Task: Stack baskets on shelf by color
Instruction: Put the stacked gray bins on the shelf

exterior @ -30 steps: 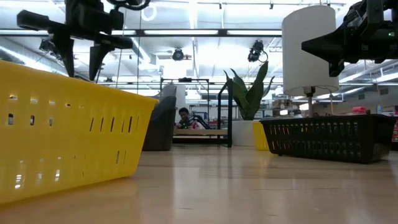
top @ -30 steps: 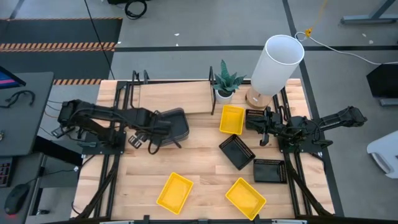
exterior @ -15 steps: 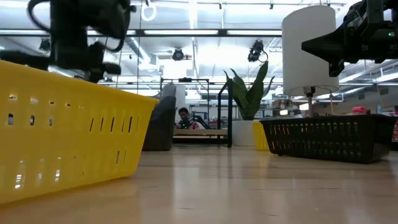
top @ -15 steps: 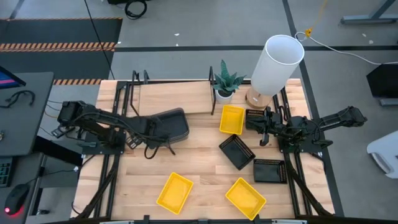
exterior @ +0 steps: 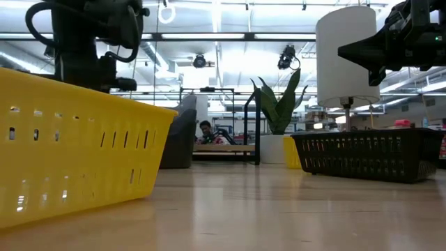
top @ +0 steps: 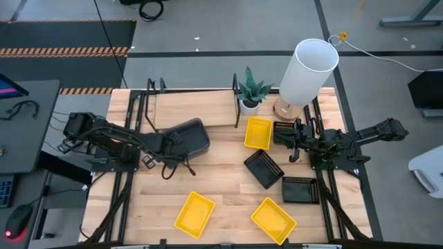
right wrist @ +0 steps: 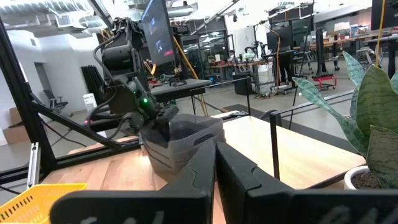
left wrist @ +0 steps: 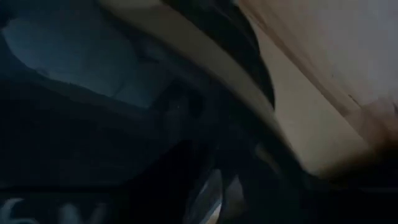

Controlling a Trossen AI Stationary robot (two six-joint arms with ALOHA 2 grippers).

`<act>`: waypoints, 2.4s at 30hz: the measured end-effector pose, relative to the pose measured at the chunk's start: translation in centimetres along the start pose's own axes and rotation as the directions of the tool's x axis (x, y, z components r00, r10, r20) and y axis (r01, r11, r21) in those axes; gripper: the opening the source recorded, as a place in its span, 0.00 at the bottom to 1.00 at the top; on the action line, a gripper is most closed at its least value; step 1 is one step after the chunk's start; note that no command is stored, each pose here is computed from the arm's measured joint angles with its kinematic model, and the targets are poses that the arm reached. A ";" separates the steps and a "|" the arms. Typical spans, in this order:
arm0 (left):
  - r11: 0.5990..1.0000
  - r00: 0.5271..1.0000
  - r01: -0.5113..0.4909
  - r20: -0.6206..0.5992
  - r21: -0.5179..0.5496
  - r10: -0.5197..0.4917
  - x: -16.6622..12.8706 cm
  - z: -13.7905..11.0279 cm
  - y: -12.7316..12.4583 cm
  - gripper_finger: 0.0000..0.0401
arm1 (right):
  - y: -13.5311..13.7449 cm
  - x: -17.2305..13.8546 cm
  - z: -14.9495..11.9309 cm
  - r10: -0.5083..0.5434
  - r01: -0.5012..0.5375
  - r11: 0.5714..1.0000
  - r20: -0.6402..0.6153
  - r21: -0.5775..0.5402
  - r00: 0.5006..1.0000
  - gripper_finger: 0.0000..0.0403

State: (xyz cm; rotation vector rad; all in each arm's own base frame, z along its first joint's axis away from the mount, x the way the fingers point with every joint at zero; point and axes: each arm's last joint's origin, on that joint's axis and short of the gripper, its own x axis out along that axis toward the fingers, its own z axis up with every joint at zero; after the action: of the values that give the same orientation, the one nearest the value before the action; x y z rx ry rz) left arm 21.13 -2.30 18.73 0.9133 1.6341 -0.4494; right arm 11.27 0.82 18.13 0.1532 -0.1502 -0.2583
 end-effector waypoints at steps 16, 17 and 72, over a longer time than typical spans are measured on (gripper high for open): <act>0.996 0.984 0.035 0.179 -0.084 -0.019 -2.5 2.0 0.0 0.07 | 0.0 0.0 0.0 0.000 0.000 1.000 0.000 0.000 1.000 0.05; 0.995 0.982 0.035 0.187 -0.098 -0.016 -2.8 2.1 0.1 0.07 | 0.0 0.0 0.0 0.000 0.000 1.000 0.000 0.000 1.000 0.05; 0.577 0.980 0.108 -0.010 -0.809 -0.197 -3.3 -9.4 12.7 0.05 | 0.0 0.0 0.0 0.000 0.000 1.000 0.000 0.000 1.000 0.05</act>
State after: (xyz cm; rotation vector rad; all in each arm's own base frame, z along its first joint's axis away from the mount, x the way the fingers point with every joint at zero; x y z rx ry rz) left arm 24.86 11.20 26.65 0.0842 1.7523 0.2627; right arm 11.27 0.82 18.14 0.1535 -0.1502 -0.2582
